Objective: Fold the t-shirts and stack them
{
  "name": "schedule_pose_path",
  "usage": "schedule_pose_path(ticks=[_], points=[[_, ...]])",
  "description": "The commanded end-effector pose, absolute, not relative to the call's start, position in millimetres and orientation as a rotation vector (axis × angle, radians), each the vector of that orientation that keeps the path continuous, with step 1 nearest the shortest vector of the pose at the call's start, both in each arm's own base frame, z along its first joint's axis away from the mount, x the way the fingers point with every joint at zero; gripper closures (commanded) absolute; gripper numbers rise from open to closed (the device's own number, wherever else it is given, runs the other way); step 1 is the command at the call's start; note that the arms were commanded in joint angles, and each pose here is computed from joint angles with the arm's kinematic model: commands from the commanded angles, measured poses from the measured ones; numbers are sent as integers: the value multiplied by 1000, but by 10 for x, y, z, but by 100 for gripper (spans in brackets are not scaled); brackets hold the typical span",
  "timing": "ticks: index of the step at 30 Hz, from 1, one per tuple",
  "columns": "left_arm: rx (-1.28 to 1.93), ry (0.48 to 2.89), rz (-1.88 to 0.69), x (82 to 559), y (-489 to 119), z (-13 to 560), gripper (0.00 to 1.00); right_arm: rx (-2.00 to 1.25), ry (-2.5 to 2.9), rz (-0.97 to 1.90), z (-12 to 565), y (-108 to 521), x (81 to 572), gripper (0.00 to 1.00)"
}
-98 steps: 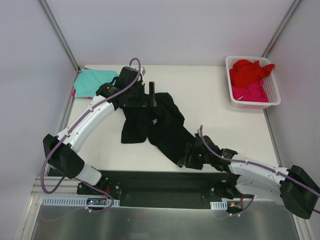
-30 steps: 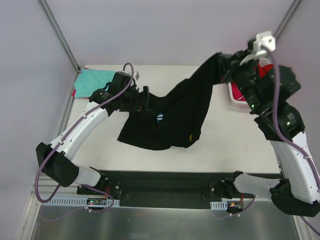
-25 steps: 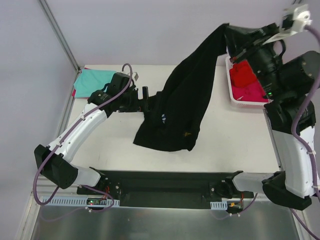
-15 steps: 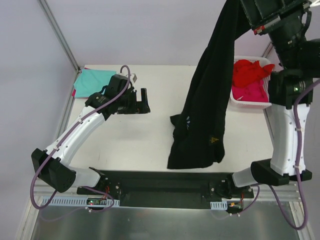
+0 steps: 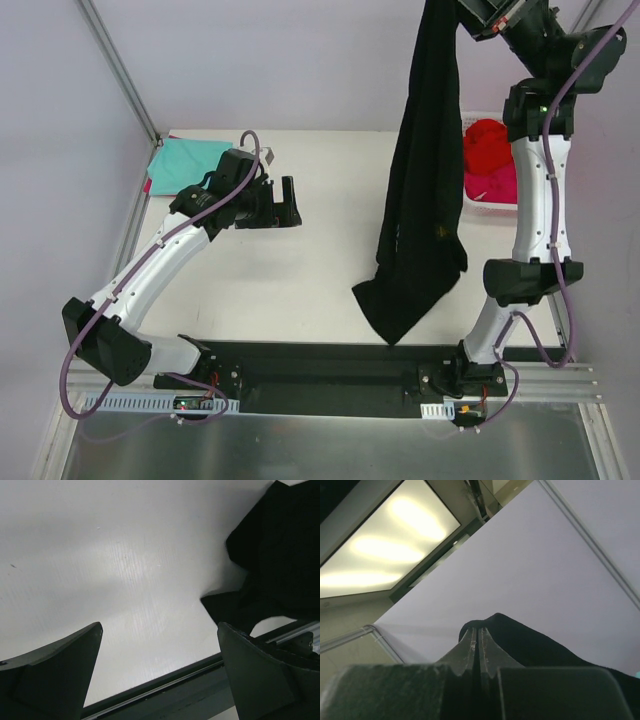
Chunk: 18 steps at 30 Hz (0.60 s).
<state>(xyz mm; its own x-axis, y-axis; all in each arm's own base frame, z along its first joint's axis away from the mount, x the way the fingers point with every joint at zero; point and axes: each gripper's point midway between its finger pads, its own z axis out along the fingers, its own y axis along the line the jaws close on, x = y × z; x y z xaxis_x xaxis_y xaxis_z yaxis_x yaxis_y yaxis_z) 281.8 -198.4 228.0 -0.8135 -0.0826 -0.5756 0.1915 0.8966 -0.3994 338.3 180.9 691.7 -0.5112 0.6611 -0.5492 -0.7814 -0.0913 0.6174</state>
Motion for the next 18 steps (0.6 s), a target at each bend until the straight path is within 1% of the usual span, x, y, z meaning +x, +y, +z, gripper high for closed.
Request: schedule_pose_path(ticks=[1, 4, 8, 10, 12, 13, 14, 15, 17, 18], points=[[72, 2432, -620, 2847, -2005, 2334, 1, -247, 964, 1936, 7240, 1722, 2989, 99], [71, 2439, -624, 2851, -2018, 2298, 1, -237, 902, 2013, 7240, 1676, 3046, 100], [69, 2445, -614, 2850, -2005, 2243, 1, -270, 899, 2001, 7211, 1682, 2967, 99], [64, 2450, -615, 2845, -2007, 2207, 1, -307, 897, 1971, 7251, 1693, 2774, 99], [73, 2420, -670, 2841, -2074, 2221, 1, -313, 912, 1967, 7216, 1700, 2743, 100], [83, 2389, -703, 2858, -2120, 2244, 1, -334, 907, 1965, 7242, 1700, 2638, 100], [105, 2286, -769, 2922, -2202, 2414, 1, -337, 917, 1966, 7219, 1707, 2635, 100], [116, 2272, -802, 2902, -2237, 2332, 1, -349, 925, 1963, 7206, 1719, 2599, 100], [118, 2197, -834, 2934, -2263, 2395, 1, -363, 926, 1946, 7212, 1713, 2496, 99], [117, 2153, -846, 2984, -2285, 2397, 1, -347, 950, 1945, 7145, 1725, 2558, 100]])
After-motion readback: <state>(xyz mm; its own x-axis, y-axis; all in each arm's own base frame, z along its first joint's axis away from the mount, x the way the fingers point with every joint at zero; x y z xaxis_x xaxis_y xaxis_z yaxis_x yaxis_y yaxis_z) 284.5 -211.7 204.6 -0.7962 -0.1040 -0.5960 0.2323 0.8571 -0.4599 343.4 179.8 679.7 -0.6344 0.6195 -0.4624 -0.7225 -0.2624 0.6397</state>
